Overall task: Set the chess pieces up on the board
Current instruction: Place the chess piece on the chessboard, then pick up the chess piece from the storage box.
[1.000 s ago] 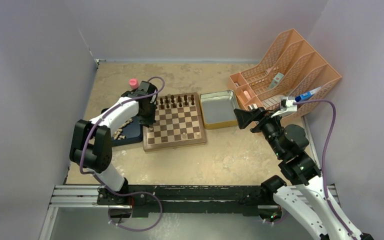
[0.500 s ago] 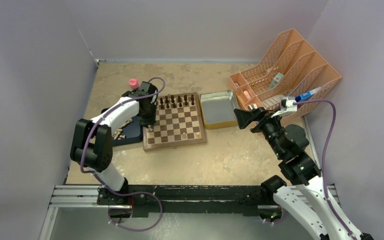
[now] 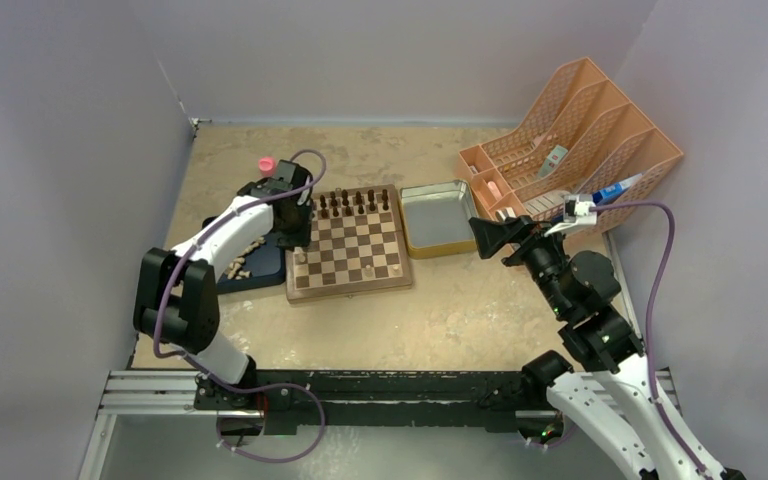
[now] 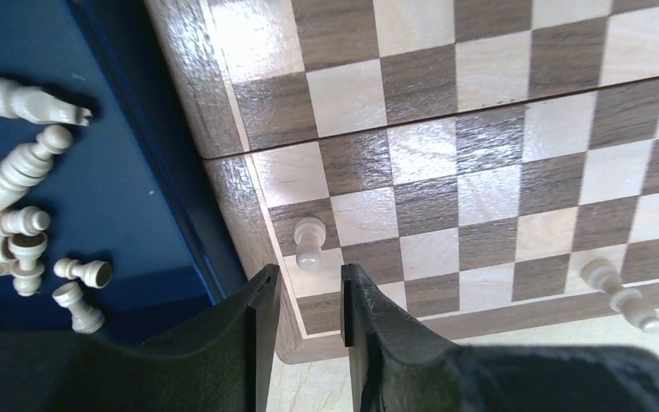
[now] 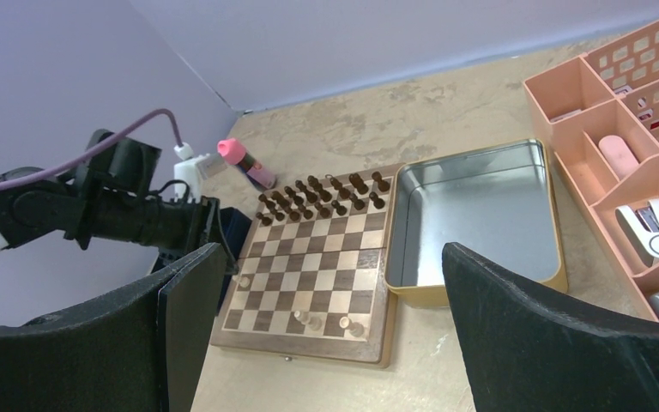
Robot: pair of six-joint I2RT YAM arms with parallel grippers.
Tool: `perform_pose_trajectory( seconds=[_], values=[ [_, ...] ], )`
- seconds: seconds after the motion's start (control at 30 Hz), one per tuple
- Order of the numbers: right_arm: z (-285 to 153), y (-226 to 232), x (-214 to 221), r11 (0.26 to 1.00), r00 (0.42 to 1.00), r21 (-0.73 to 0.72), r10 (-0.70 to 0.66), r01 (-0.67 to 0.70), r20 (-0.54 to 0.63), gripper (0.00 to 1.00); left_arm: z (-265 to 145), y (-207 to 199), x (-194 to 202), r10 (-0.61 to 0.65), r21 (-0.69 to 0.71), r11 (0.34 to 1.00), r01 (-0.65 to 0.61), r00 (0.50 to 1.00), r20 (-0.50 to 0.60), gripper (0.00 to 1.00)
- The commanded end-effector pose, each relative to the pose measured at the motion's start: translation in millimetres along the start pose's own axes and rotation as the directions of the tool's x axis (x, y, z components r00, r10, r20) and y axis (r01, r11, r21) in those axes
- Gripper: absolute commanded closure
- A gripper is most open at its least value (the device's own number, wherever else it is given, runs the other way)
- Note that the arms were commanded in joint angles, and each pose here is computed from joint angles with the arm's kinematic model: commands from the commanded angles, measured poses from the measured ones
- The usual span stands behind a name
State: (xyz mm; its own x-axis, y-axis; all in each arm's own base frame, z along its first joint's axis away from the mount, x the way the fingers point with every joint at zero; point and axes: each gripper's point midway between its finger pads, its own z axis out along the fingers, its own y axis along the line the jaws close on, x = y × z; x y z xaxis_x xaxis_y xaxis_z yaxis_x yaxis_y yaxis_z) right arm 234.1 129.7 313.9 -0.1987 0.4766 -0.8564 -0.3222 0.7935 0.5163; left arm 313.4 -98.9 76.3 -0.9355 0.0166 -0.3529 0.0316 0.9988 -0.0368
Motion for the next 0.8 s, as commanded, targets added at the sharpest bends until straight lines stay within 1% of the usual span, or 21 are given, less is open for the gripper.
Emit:
perform_pose_trajectory(
  seconds=[0.0, 0.13, 0.23, 0.3, 0.37, 0.4, 0.47, 0.53, 0.6, 0.7, 0.77],
  values=[
    [1, 8, -11, 0.999, 0.999, -0.031, 0.017, -0.016, 0.042, 0.02, -33, 0, -39, -0.071, 0.007, 0.997, 0.071, 0.981, 0.182, 0.69],
    [4, 10, -11, 0.999, 0.999, -0.041, 0.021, -0.019, 0.041, 0.02, -40, 11, -51, -0.159, -0.029, 0.985, 0.17, 0.959, 0.233, 0.69],
    [5, 10, -10, 0.999, 0.999, -0.04, 0.02, -0.019, 0.039, 0.02, -42, 26, -56, -0.297, -0.003, 0.952, 0.306, 0.925, 0.236, 0.72],
    [6, 9, -9, 0.999, 0.999, -0.036, 0.018, -0.016, 0.037, 0.02, -43, 49, -61, -0.441, 0.054, 0.896, 0.441, 0.866, 0.236, 0.72],
    [6, 8, -8, 0.999, 0.999, -0.033, 0.016, -0.015, 0.033, 0.02, -44, 65, -63, -0.533, 0.101, 0.845, 0.525, 0.81, 0.245, 0.73],
    [7, 8, -7, 0.999, 0.999, -0.032, 0.017, -0.016, 0.032, 0.02, -45, 73, -64, -0.553, 0.094, 0.831, 0.549, 0.792, 0.259, 0.73],
    [8, 9, -9, 0.999, 0.999, -0.038, 0.018, -0.017, 0.044, 0.02, -44, 89, -62, -0.57, 0.037, 0.81, 0.586, 0.77, 0.287, 0.73],
    [9, 8, -7, 0.999, 0.999, -0.039, 0.018, -0.016, 0.043, 0.02, -41, 101, -58, -0.599, -0.02, 0.774, 0.633, 0.742, 0.302, 0.73],
    [10, 9, -7, 0.999, 0.999, -0.041, 0.016, -0.014, 0.043, 0.01, -36, 121, -50, -0.665, -0.062, 0.703, 0.709, 0.685, 0.298, 0.73],
    [12, 9, -7, 0.999, 0.999, -0.041, 0.014, -0.012, 0.042, 0.02, -25, 138, -39, -0.748, -0.09, 0.609, 0.788, 0.609, 0.266, 0.74],
    [13, 9, -7, 0.999, 0.999, -0.043, 0.014, -0.012, 0.043, 0.01, -18, 144, -39, -0.756, -0.096, 0.596, 0.797, 0.598, 0.266, 0.74]
  ],
)
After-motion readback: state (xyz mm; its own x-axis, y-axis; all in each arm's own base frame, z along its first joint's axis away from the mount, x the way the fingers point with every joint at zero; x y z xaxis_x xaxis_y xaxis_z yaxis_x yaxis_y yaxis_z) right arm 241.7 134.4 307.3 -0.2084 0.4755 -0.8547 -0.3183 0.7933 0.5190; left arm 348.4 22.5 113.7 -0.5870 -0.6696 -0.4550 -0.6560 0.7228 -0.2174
